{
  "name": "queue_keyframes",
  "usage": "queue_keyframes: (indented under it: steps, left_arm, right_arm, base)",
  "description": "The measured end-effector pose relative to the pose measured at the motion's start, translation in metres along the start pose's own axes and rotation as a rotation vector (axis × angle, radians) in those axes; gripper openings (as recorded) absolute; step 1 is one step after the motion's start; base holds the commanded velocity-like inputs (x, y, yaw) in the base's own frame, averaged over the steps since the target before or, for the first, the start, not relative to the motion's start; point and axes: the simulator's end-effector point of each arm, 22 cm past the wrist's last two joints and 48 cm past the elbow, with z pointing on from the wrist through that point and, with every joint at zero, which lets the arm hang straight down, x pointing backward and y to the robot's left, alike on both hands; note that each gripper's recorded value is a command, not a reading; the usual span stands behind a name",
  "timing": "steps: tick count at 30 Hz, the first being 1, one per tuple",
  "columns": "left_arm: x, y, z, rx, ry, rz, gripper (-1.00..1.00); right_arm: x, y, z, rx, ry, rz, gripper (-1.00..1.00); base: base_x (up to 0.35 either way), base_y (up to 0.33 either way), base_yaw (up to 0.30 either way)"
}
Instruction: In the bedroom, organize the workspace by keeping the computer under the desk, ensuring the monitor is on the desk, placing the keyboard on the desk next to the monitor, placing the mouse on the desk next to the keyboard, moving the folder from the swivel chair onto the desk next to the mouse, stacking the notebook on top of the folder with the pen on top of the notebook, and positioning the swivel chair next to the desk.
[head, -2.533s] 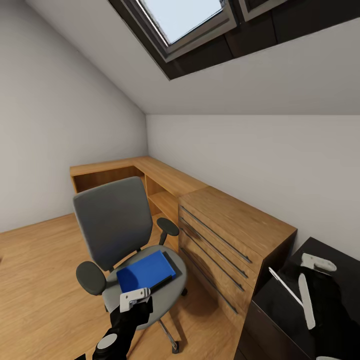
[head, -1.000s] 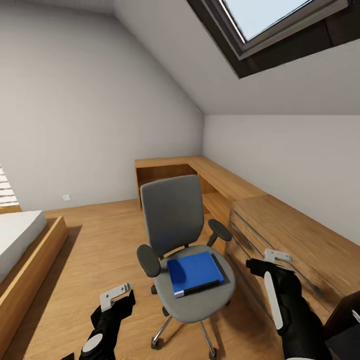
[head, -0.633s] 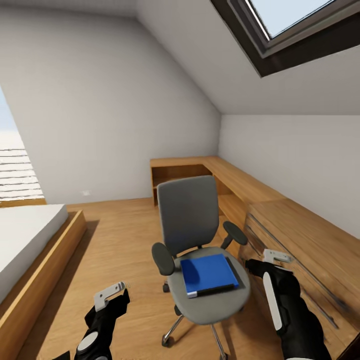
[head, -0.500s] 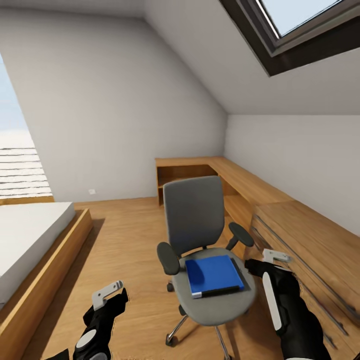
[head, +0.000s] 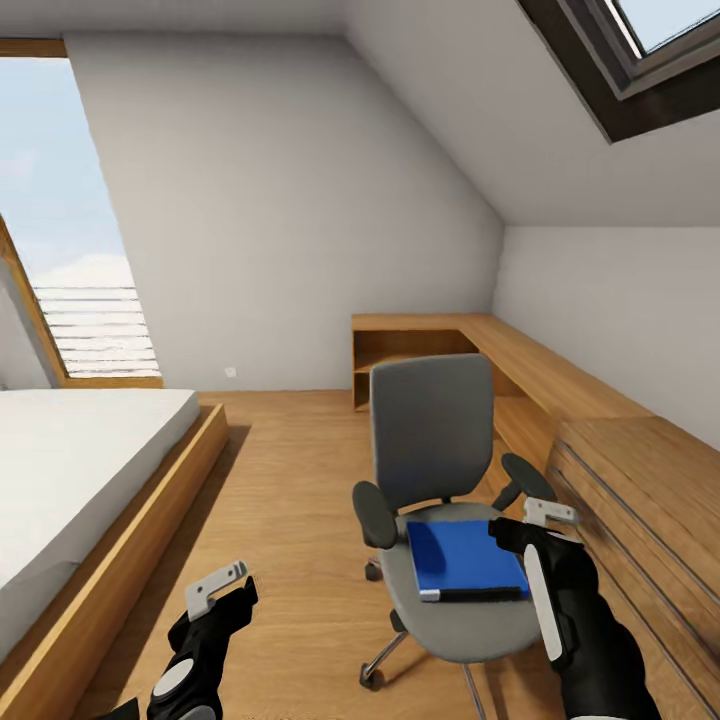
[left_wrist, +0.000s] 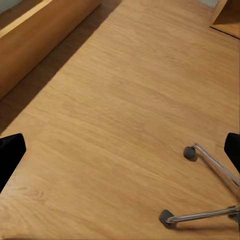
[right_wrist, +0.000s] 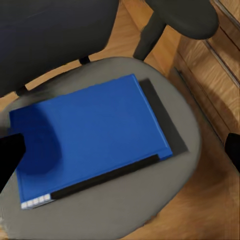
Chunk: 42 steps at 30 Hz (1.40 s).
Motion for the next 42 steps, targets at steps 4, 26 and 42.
queue_keyframes:
  steps: [4, 26, 42]
  left_arm:
    - [0.001, 0.001, 0.001, -0.002, 0.003, 0.001, 1.00]
    - [0.006, 0.000, 0.002, -0.002, 0.012, 0.005, 1.00]
    - [0.006, 0.001, 0.002, -0.007, 0.010, 0.005, 1.00]
  right_arm:
    - [0.005, 0.000, 0.003, 0.001, 0.011, -0.003, 1.00]
    - [-0.001, 0.000, 0.008, 0.002, -0.031, 0.004, 1.00]
    - [0.004, 0.005, 0.010, -0.005, -0.025, -0.006, 1.00]
  base:
    - [0.000, 0.000, 0.211]
    - [0.010, 0.000, 0.063]
    - [0.215, 0.000, 0.000]
